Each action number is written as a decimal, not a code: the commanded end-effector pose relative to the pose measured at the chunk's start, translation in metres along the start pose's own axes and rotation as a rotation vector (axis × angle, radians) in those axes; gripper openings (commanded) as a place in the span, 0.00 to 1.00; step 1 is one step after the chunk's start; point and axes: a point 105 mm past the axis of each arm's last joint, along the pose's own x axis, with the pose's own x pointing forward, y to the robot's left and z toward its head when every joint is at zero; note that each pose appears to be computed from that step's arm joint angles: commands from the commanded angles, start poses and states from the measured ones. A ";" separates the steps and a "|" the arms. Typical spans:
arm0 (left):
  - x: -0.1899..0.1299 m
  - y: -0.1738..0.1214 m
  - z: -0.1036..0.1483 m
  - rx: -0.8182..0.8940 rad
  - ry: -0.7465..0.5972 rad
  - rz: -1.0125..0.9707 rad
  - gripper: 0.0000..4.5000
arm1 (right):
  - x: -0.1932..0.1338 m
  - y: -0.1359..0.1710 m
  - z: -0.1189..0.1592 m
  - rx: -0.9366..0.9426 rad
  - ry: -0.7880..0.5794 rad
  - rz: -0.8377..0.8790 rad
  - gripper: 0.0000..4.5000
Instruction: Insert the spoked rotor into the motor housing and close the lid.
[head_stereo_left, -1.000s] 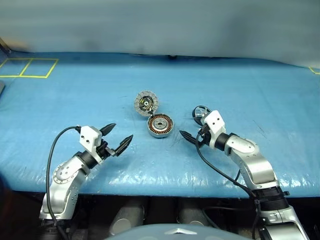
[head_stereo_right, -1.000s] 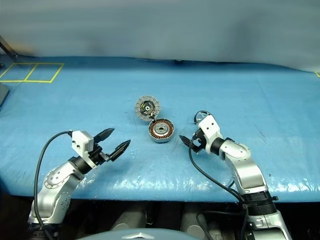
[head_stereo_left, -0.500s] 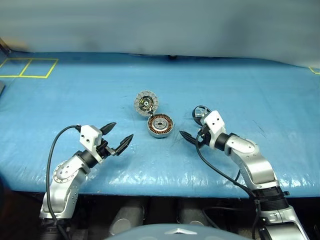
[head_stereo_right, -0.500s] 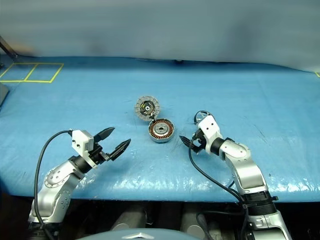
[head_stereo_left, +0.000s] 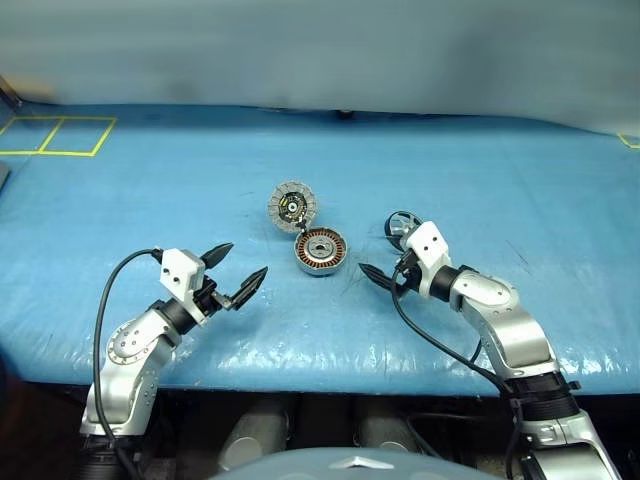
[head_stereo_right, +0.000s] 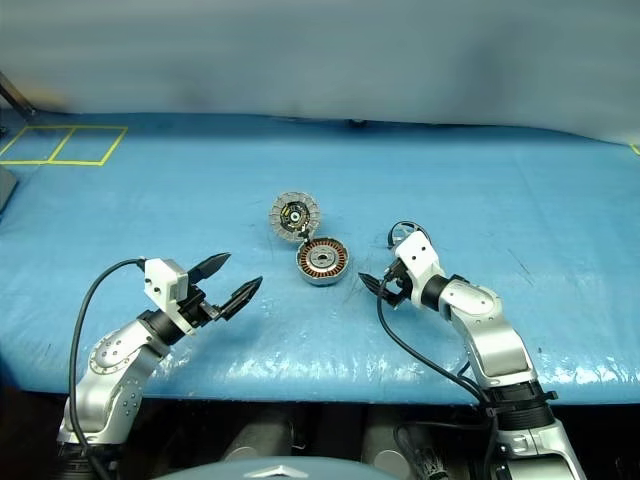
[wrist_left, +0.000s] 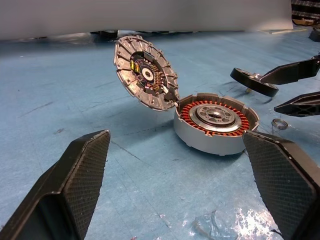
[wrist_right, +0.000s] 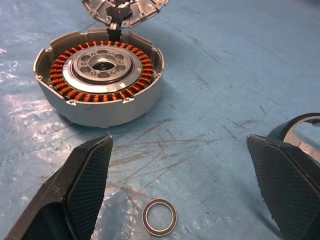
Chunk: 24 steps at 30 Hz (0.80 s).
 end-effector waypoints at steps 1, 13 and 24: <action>0.001 -0.003 0.013 0.035 -0.043 -0.015 1.00 | -0.001 0.003 0.014 -0.150 0.023 0.052 0.99; 0.003 -0.004 0.013 0.035 -0.043 -0.023 1.00 | 0.022 0.039 0.060 -0.688 0.138 0.407 0.99; 0.002 -0.004 0.013 0.034 -0.041 -0.016 1.00 | 0.053 0.048 0.068 -0.827 0.163 0.484 0.99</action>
